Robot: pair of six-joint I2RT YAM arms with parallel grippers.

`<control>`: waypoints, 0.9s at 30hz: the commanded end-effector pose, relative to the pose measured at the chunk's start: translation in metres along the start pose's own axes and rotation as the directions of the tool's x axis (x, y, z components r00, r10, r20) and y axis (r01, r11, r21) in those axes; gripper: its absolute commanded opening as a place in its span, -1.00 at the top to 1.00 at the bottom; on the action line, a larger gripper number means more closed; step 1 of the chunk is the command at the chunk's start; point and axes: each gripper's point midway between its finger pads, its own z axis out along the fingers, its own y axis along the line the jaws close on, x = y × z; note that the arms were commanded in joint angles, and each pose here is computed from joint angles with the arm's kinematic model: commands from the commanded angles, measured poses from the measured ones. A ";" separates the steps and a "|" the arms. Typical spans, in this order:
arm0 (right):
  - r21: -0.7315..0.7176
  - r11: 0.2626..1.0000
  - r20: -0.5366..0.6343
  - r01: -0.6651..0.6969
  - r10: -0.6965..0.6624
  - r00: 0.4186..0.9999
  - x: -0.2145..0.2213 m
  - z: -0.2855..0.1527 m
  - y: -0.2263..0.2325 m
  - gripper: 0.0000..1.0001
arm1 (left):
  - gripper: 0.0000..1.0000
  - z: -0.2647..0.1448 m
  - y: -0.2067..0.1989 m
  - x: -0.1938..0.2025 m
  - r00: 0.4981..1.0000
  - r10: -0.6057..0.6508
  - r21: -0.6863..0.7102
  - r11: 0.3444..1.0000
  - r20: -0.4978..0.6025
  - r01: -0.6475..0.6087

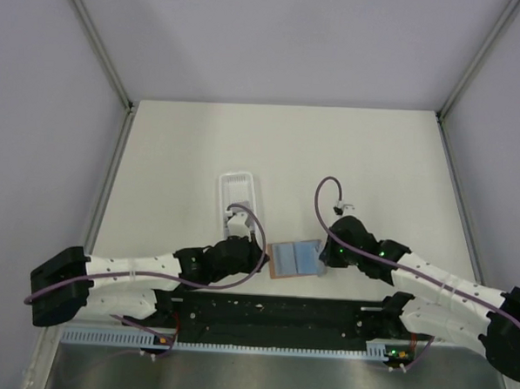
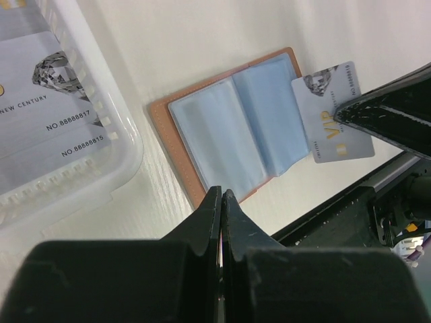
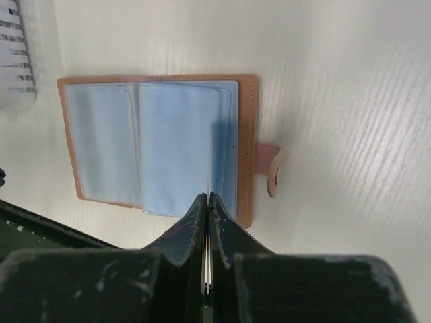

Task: Put the credit cards into the card holder
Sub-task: Insert the credit card into the card holder.

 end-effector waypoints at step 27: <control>0.044 0.999 -0.048 0.028 -0.026 0.999 -0.007 0.015 0.007 1.00 | 1.00 0.060 -0.005 0.037 0.993 0.046 -0.009 0.999 -0.111 -0.047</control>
